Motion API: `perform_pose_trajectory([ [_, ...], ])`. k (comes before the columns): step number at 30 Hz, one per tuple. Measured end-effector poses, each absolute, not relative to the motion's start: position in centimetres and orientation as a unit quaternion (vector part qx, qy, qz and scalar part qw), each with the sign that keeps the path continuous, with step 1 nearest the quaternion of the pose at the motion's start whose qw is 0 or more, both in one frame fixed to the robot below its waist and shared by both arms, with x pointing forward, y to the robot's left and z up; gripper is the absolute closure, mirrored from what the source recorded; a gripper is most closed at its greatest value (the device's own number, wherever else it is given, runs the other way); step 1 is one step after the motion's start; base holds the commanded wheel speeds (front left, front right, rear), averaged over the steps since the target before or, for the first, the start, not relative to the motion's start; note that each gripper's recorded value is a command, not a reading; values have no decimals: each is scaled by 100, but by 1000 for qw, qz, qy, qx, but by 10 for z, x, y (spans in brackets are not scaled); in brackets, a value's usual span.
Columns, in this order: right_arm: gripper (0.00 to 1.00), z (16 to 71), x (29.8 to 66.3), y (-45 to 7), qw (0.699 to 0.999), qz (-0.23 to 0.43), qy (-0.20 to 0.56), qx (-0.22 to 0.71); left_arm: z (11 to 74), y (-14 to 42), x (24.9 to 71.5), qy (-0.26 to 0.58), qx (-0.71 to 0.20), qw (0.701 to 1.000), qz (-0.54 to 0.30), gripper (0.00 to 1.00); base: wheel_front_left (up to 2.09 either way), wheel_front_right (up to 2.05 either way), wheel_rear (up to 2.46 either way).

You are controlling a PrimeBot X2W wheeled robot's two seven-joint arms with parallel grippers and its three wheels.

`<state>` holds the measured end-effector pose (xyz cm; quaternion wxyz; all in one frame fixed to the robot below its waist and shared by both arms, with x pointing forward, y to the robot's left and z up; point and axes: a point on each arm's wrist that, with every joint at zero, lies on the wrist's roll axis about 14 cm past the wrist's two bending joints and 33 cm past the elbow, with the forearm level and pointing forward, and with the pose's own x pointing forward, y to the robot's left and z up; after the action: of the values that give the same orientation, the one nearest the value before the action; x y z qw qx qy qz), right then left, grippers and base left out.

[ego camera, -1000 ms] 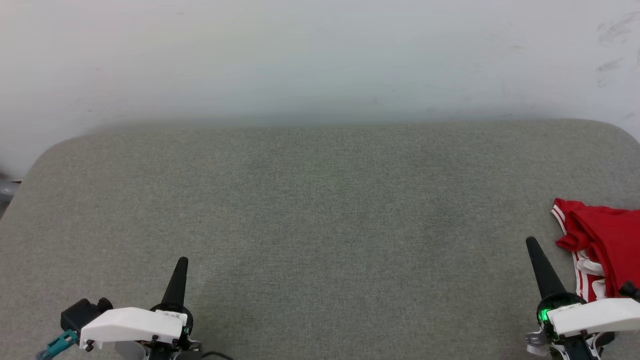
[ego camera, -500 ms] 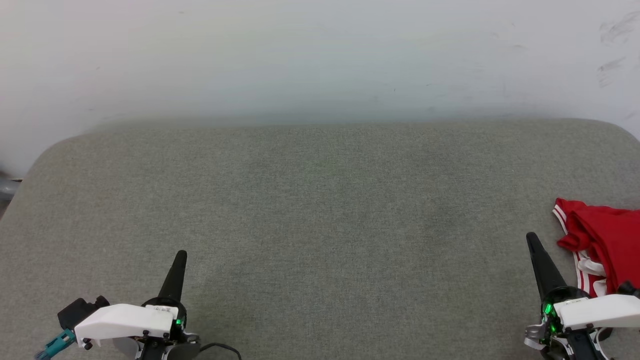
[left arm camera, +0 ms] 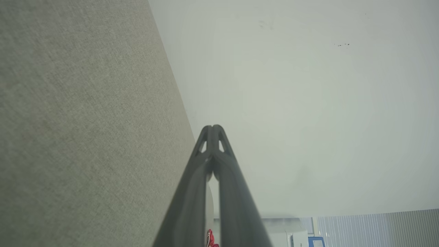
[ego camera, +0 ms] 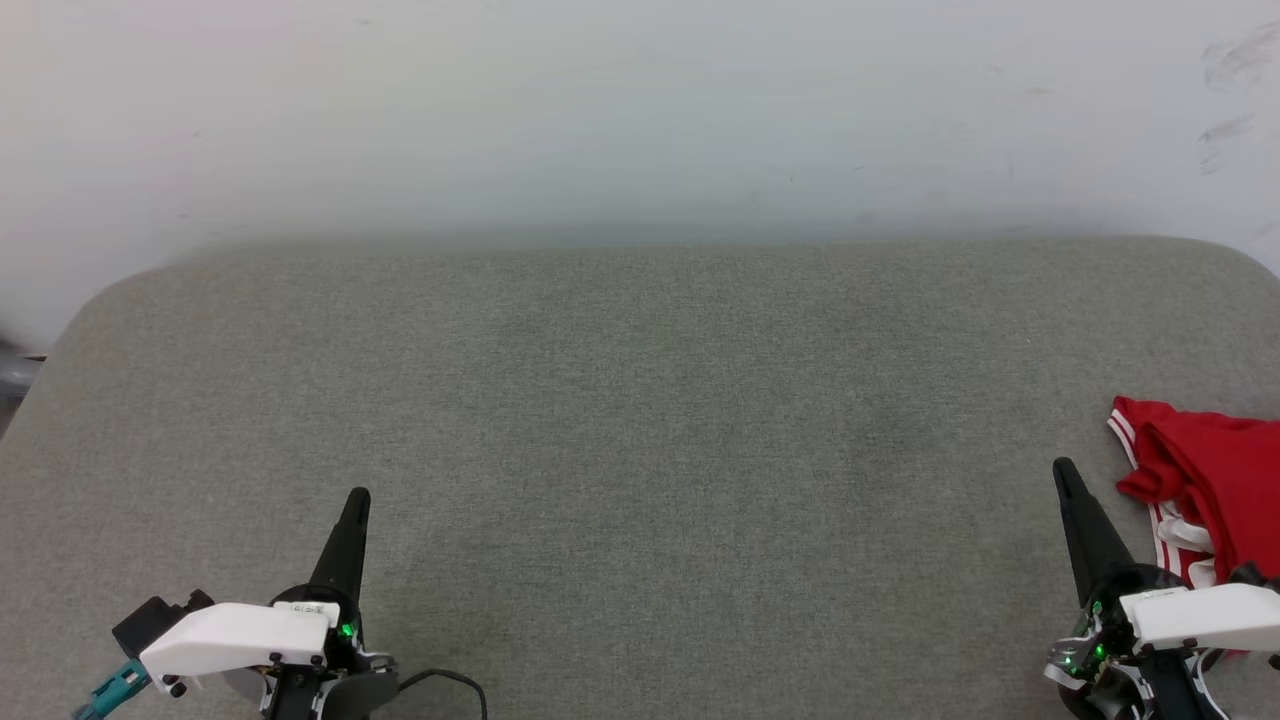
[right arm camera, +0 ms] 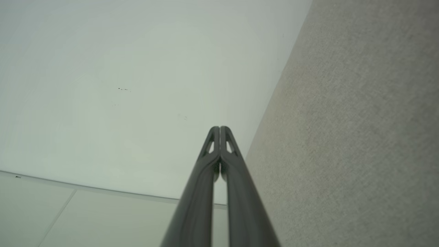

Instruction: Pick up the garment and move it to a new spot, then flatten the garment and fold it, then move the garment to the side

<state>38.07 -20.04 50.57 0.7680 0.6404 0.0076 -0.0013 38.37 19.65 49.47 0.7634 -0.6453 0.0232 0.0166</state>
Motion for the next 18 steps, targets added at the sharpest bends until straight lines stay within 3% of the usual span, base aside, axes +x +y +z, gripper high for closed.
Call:
perform_pose_trajectory([
  [18,100,505,386,-201,724,-3,4,690,502,199,387,9,-692,722,8,100,0,0,0],
])
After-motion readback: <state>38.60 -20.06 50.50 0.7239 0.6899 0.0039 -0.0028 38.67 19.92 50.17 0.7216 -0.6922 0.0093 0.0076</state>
